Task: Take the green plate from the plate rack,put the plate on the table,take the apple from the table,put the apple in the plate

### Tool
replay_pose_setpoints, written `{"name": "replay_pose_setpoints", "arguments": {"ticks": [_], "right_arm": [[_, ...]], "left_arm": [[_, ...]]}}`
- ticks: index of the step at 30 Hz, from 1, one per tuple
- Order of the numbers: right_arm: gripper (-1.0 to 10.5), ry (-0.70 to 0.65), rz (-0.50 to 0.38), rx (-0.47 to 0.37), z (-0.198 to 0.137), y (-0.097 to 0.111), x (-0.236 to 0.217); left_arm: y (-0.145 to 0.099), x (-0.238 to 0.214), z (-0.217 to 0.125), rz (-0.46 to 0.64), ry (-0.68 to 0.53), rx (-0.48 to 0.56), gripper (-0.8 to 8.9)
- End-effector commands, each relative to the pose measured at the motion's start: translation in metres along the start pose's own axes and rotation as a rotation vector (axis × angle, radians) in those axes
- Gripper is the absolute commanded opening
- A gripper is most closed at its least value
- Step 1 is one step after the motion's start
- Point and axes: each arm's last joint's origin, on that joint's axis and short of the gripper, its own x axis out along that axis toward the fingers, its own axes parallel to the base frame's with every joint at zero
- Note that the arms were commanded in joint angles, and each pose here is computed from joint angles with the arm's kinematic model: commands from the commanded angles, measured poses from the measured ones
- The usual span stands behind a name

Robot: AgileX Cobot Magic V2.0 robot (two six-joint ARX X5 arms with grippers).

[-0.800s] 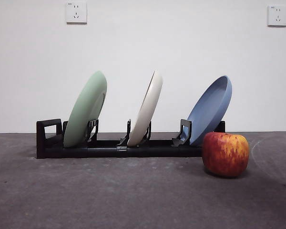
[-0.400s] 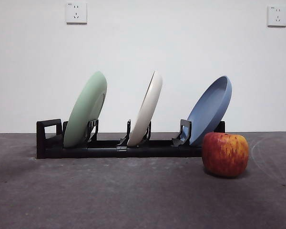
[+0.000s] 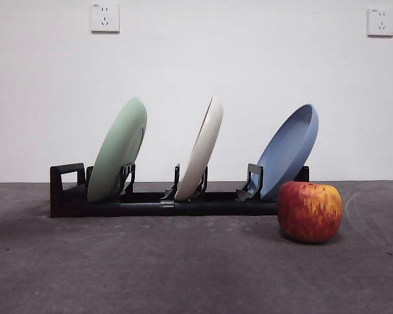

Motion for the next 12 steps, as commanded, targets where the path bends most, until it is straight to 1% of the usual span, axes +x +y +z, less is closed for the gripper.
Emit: {"name": "replay_pose_setpoints", "arguments": {"ticks": [1,4,7,9,12], "right_arm": [[-0.1,0.113,0.096,-0.016,0.015,0.004,0.010],[-0.1,0.229,0.116,-0.024,0.024,0.008,0.021],[-0.1,0.342,0.106,-0.044,0.027,0.011,0.037],[-0.1,0.403,0.078,-0.062,0.027,0.013,0.046],[0.0,0.478,0.010,-0.115,0.026,0.018,0.063]], "left_arm": [[-0.006,0.008,0.023,-0.077,0.089,0.033,-0.05],[-0.010,0.020,0.042,-0.139,0.202,0.030,-0.05],[-0.011,0.034,0.056,-0.153,0.310,0.038,-0.05],[-0.011,0.042,0.062,-0.152,0.365,0.047,-0.05],[-0.011,0.060,0.071,-0.145,0.438,0.057,-0.05]]}}
